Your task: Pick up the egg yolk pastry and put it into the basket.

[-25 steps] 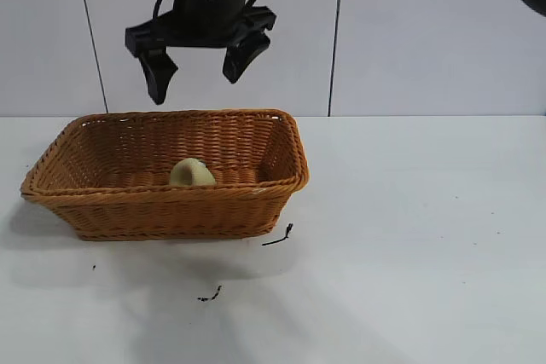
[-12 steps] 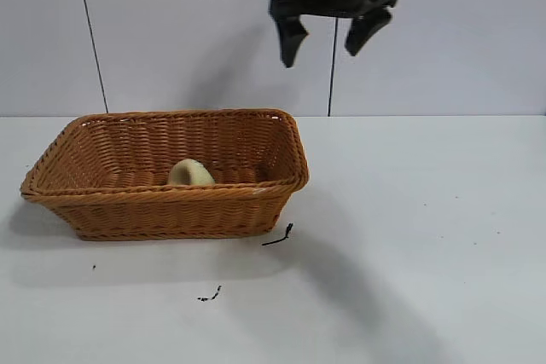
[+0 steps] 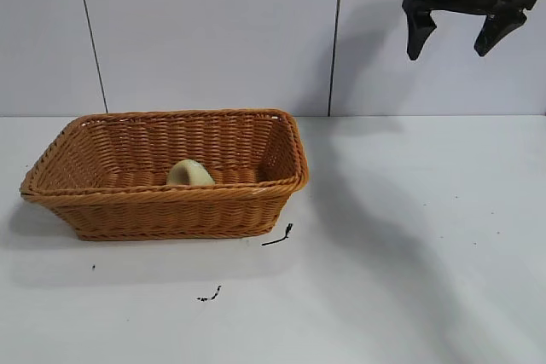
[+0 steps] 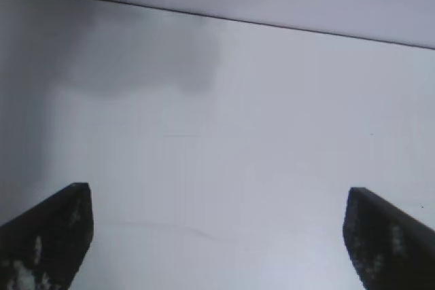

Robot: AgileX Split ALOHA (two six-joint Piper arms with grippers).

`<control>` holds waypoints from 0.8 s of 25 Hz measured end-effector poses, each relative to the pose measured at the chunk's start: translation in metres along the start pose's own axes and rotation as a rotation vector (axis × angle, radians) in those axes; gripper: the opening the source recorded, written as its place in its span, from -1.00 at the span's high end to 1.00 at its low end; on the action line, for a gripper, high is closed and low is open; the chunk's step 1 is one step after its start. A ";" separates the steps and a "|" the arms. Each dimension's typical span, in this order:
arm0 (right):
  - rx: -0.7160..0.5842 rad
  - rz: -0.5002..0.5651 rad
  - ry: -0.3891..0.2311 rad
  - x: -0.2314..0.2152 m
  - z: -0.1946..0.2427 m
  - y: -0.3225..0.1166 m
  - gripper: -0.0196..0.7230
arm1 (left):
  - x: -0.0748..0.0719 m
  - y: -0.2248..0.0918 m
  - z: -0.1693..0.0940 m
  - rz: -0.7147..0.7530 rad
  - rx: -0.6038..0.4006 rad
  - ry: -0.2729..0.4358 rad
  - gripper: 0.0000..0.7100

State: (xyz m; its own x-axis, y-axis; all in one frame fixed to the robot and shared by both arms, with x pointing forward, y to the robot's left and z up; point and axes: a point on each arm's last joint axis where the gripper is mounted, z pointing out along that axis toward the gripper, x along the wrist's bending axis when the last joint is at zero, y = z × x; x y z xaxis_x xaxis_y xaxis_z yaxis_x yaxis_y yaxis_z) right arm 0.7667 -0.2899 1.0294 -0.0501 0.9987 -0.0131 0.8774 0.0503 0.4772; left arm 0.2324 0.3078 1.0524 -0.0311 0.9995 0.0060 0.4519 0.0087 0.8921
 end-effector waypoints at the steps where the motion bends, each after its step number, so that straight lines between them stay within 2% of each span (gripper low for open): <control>1: 0.000 0.001 0.004 0.000 0.000 0.000 -0.92 | 0.000 0.000 0.000 0.000 0.000 0.000 -0.96; 6: 0.017 -0.001 0.015 0.004 -0.012 -0.004 -0.92 | 0.000 0.000 0.000 0.000 0.000 0.000 -0.96; 9: 0.033 -0.001 0.014 0.005 -0.037 -0.012 -0.92 | 0.000 0.000 0.000 0.000 0.000 0.000 -0.96; 14: 0.040 -0.001 0.015 0.006 -0.108 -0.042 -0.92 | 0.000 0.000 0.000 0.000 0.000 0.000 -0.96; 20: 0.074 -0.001 0.015 0.008 -0.176 -0.111 -0.92 | 0.000 0.000 0.000 0.000 0.000 0.000 -0.96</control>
State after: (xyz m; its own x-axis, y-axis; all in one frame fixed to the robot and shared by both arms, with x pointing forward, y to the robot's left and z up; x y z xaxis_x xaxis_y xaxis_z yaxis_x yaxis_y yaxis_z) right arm 0.5853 -0.2897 1.1312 -0.0577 0.9983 -0.0001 0.9103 0.0526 0.4105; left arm 0.2324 0.3078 1.0524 -0.0311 0.9995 0.0060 0.4519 0.0087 0.8921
